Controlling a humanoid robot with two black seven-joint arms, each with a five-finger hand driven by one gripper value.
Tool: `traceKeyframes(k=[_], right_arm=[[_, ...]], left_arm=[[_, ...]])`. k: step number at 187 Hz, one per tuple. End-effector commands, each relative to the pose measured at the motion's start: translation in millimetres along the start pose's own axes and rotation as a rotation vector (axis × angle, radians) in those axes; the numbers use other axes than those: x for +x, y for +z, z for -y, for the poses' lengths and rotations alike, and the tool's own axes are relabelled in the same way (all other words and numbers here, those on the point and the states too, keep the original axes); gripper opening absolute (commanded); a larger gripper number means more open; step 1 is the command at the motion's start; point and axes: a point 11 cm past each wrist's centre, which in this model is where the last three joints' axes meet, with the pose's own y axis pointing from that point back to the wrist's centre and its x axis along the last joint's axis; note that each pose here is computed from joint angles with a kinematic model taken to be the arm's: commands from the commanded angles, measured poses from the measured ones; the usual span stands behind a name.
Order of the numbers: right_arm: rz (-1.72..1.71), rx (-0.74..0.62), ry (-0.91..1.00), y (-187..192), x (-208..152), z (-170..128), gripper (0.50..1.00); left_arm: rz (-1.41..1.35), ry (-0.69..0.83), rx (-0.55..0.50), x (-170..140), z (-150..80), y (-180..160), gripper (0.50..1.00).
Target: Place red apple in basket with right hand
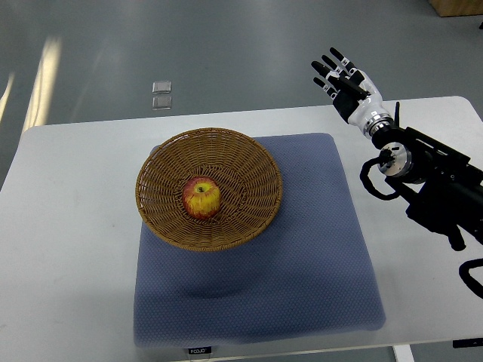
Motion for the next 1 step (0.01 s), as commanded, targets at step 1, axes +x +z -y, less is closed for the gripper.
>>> traceKeyframes(k=[1], right_arm=[[-0.002,0.002,0.003,-1.2,-0.2,0.5,0.915]], left_arm=[[0.0,0.0,-0.002,-0.1,0.0,0.2,1.0]])
